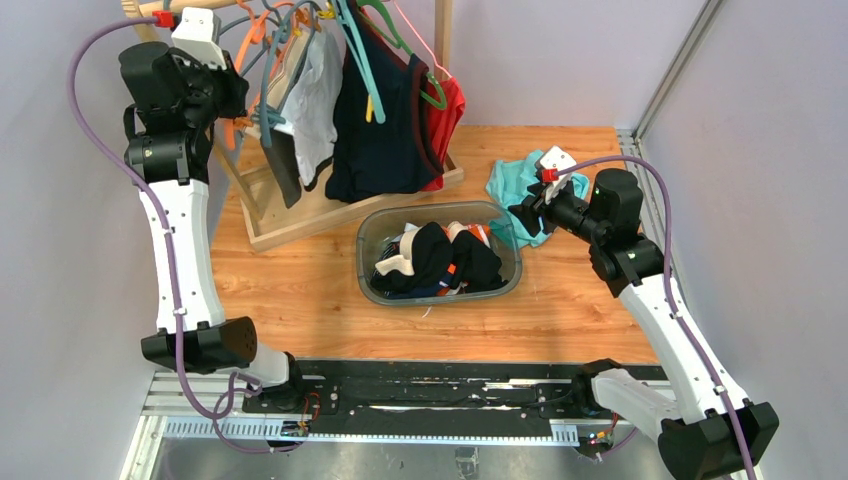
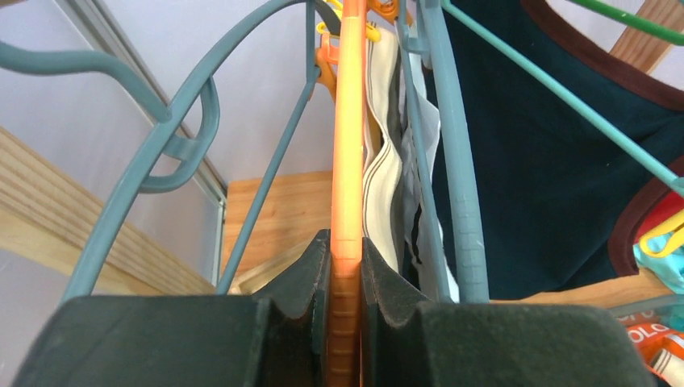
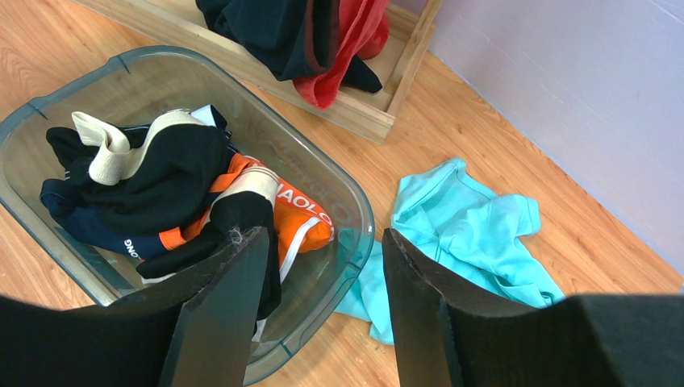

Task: Remove the underwear clipped to the hanger
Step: Pick up the hanger from the clothesline.

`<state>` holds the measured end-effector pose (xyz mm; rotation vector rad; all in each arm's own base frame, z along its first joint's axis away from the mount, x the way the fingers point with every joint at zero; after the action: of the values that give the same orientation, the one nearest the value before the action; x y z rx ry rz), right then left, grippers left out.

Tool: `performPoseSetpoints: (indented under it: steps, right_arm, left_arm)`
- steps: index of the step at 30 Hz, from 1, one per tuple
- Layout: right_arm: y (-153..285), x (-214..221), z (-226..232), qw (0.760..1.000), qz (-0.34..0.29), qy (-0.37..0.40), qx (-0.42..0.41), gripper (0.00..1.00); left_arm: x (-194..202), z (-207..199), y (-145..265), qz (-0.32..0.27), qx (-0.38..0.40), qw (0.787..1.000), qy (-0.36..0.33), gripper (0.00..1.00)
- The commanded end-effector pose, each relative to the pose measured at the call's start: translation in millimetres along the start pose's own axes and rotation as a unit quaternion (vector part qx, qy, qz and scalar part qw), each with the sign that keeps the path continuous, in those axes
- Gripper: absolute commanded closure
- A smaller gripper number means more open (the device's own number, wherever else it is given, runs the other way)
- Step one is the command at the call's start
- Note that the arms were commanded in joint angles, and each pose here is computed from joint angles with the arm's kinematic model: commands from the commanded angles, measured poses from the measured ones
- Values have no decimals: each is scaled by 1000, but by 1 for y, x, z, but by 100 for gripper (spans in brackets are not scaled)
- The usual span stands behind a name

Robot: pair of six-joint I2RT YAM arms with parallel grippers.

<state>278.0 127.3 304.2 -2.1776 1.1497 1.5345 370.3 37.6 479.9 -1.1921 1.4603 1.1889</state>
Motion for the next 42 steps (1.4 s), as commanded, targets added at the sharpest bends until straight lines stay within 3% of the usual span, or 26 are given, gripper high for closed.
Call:
performPoseSetpoints:
  steps: [1, 16, 29, 42]
  right_arm:
    - [2, -3, -3, 1000, -13, -2, 7, 44]
    - [0, -1, -3, 1000, -10, -4, 3, 45]
    - [-1, -1, -2, 1000, -11, -5, 0, 44]
    - [0, -1, -1, 1000, -13, -4, -2, 44]
  left_arm:
    - [-39, -10, -2, -76, 34, 996, -3, 100]
    - [-55, -20, 10, -152, 60, 986, -7, 100]
    - [-48, -1, 46, -178, -34, 983, -32, 100]
    - [-20, 0, 76, -147, -53, 985, -70, 100]
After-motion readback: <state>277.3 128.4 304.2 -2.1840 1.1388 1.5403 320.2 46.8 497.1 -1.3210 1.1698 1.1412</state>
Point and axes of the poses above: each gripper's point midway between its finger pads, its own y axis back along the fingers, its own z axis along the line the jaws close on, x = y × z, the point moved 4 cm from there along y, back along the fingers, and after that the axes turned 13 degrees about y, right-handed, at the moved point
